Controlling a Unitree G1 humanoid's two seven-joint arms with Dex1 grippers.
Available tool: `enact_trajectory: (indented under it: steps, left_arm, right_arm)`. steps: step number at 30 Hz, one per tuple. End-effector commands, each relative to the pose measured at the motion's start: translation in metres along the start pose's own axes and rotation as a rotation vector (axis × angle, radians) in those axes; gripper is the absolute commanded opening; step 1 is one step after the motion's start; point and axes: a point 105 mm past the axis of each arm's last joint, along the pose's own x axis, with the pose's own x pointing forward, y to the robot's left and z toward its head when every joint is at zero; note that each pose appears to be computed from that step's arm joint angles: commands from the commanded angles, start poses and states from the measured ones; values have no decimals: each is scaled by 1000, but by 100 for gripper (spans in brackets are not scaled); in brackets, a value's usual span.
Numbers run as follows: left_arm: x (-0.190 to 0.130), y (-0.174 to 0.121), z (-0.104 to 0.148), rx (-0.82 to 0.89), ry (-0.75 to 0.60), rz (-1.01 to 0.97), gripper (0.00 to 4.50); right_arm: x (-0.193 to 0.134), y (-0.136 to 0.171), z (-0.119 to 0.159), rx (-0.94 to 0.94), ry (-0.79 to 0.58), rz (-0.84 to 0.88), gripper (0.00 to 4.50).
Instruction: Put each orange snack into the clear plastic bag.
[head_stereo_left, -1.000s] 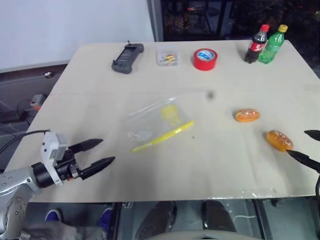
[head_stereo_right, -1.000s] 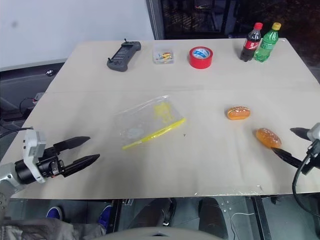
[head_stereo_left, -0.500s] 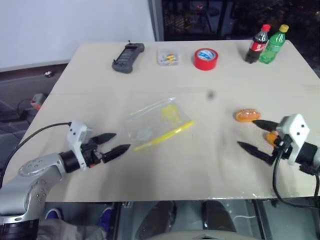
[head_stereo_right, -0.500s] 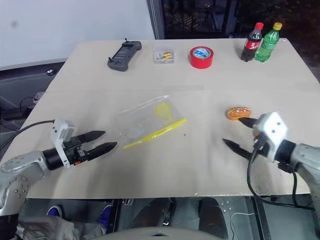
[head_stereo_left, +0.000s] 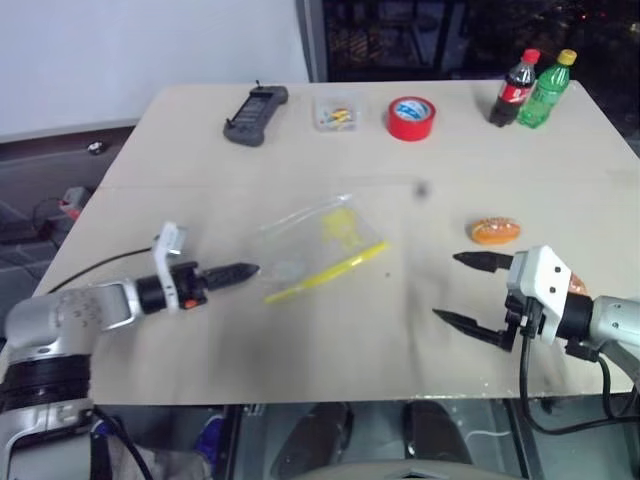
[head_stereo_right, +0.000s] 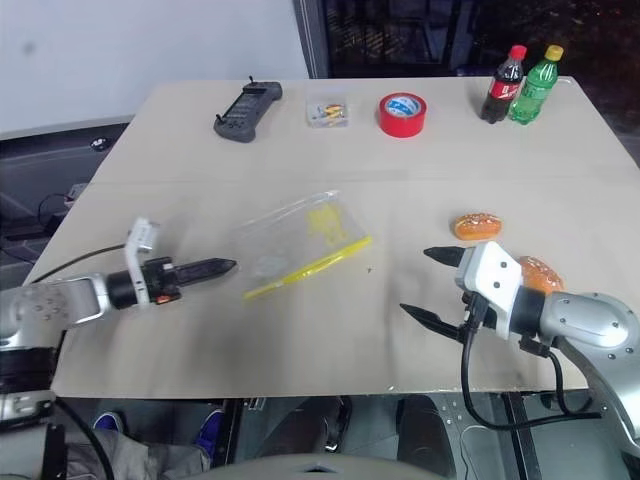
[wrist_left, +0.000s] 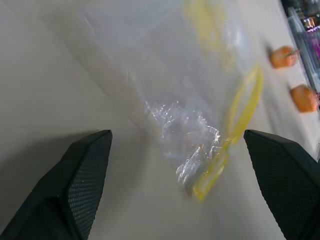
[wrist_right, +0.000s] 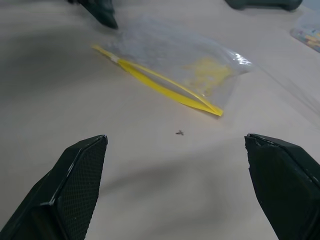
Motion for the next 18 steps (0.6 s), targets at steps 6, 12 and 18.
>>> enact_trajectory:
  steps: [6, 12, 18]
  left_arm:
    - [47, -5, -20, -164, 99, -222, 446]
    - [91, -19, -45, -296, 161, -351, 446]
    - [124, -31, -47, -371, 155, -379, 360]
  right_arm:
    - [-9, 12, 9, -14, 15, -41, 450]
    - [-14, 17, 9, 17, 30, -86, 450]
    - [-20, 20, 8, 18, 52, -134, 450]
